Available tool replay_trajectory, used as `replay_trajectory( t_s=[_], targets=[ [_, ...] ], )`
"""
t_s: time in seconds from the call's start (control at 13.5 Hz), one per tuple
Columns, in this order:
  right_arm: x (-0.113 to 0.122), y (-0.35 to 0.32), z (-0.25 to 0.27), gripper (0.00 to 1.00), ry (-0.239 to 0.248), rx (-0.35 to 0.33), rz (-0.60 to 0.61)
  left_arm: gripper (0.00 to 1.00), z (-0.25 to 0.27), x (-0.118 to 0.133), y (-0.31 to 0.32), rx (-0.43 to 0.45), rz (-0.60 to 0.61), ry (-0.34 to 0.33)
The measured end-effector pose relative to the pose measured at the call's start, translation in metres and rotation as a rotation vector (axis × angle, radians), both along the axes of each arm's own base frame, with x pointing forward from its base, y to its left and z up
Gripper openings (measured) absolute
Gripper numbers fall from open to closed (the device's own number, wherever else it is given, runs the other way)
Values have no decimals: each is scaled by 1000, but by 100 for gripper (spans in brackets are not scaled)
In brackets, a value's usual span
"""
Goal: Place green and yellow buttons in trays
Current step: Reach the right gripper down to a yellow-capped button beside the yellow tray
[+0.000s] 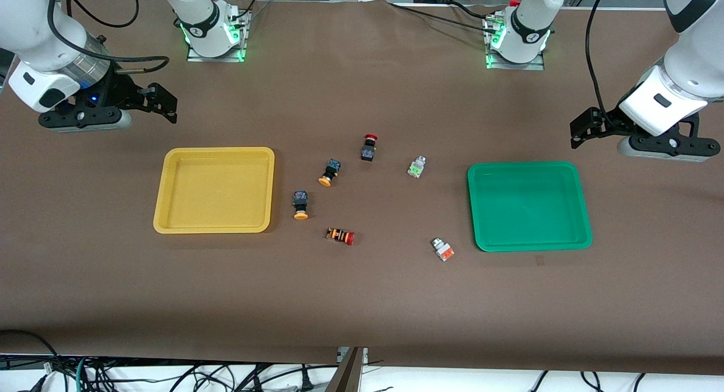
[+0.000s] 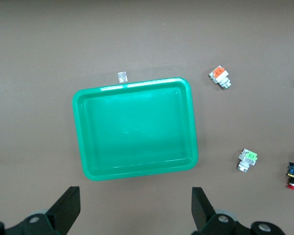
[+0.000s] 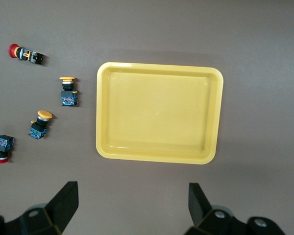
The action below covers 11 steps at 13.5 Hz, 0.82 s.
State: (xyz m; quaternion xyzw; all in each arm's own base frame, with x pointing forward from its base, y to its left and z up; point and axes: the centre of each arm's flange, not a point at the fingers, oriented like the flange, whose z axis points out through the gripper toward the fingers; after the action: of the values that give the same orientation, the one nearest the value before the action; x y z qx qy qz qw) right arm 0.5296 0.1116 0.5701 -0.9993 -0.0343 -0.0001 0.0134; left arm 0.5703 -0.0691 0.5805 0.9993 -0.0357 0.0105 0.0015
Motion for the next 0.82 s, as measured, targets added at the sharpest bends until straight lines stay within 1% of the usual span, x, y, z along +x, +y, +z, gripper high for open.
replay_trajectory(
  t_s=[0.22, 0.45, 0.59, 0.67, 0.82],
  targets=[
    [0, 4, -2, 100, 5, -2, 2, 100, 0, 0, -2, 0, -4, 0],
    [8, 32, -28, 100, 27, -7, 39, 100, 0, -1, -5, 0, -8, 0],
    [23, 60, -66, 100, 32, -8, 54, 100, 1, -1, -5, 0, -9, -1],
    [33, 77, -93, 100, 31, -7, 35, 100, 1, -1, -5, 0, -9, -1],
    [51, 112, -153, 100, 13, -1, -12, 100, 1, -1, -5, -1, -9, -2]
  ],
)
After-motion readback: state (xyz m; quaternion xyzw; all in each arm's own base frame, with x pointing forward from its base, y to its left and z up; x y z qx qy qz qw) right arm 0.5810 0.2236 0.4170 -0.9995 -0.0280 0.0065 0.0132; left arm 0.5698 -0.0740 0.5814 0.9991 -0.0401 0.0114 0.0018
